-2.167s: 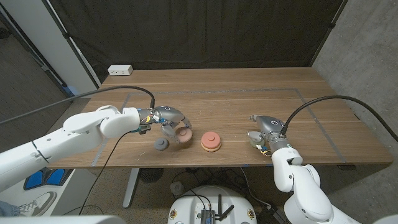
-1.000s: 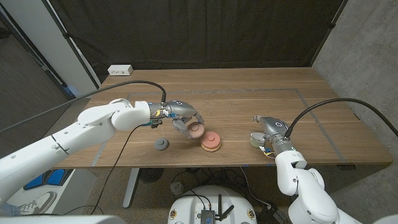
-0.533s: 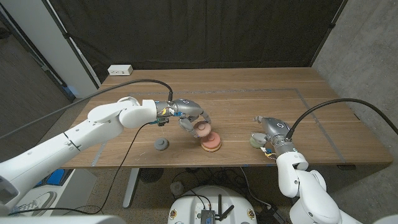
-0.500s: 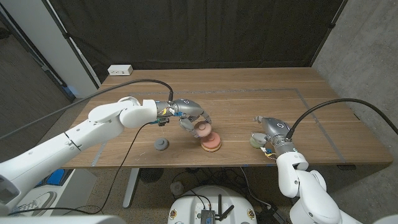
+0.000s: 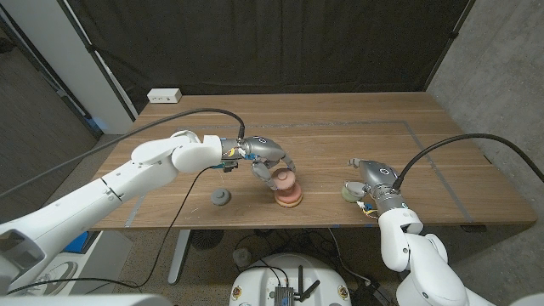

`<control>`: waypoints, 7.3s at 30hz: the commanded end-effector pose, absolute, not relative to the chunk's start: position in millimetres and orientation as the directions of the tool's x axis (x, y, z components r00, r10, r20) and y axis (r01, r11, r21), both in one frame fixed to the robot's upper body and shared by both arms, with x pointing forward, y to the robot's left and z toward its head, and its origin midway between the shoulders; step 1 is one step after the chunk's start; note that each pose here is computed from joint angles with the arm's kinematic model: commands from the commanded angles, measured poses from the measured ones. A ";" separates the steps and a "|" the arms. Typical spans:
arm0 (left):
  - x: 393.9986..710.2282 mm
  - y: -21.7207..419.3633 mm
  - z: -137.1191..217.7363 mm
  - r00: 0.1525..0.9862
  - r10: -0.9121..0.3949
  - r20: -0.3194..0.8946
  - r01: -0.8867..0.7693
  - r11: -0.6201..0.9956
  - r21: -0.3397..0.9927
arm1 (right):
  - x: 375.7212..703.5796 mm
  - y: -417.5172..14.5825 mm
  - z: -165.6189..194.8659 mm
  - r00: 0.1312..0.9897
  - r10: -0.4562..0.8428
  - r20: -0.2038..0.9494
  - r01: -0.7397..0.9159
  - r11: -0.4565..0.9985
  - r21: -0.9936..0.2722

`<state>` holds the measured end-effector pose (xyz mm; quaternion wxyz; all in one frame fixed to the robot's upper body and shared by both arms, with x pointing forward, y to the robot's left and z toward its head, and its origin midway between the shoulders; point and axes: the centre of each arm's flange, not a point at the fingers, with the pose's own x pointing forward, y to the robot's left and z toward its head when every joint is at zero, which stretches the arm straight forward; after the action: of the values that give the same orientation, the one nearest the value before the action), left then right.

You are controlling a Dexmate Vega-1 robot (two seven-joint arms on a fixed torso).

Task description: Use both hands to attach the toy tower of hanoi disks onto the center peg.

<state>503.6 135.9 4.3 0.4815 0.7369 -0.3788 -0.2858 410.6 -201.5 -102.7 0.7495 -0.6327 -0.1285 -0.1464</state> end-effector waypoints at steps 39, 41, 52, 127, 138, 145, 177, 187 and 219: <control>522.5 122.8 -14.8 0.554 -0.827 -0.095 -0.243 -0.270 0.932 | 407.4 -203.8 -104.2 0.924 -0.068 0.377 0.383 0.156 -0.910; 523.1 123.2 -15.8 0.555 -0.826 -0.097 -0.241 -0.271 0.932 | 407.2 -203.5 -104.3 0.924 -0.066 0.377 0.382 0.154 -0.911; 525.8 122.9 -20.2 0.543 -0.834 -0.098 -0.226 -0.257 0.940 | 408.3 -201.8 -103.2 0.924 -0.064 0.377 0.382 0.153 -0.911; 532.5 123.2 -16.6 0.598 -0.786 -0.156 -0.223 -0.350 0.910 | 408.9 -203.8 -100.2 0.921 -0.068 0.383 0.389 0.157 -0.908; 534.0 122.5 -15.0 0.611 -0.767 -0.198 -0.193 -0.387 0.902 | 409.3 -202.7 -99.5 0.921 -0.068 0.384 0.390 0.157 -0.907; 535.3 121.1 -15.3 0.624 -0.749 -0.225 -0.176 -0.414 0.893 | 409.0 -202.6 -99.2 0.921 -0.071 0.383 0.390 0.155 -0.908; 523.6 157.5 -1.8 0.688 -0.721 -0.083 -0.194 -0.293 0.936 | 412.8 -203.2 -93.8 0.919 -0.041 0.392 0.394 0.153 -0.906; 517.5 181.7 -5.5 0.708 -0.706 0.016 -0.191 -0.170 0.967 | 414.0 -206.9 -92.1 0.924 -0.023 0.382 0.381 0.156 -0.911; 492.0 250.0 -26.8 0.822 -0.499 0.275 -0.243 0.131 0.961 | 419.8 -212.6 -95.9 0.927 0.011 0.375 0.368 0.178 -0.913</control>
<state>499.1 227.6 -20.8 0.6590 0.6752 -0.3013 -0.1381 418.1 -211.1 -94.1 0.7514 -0.6316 -0.1485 -0.1201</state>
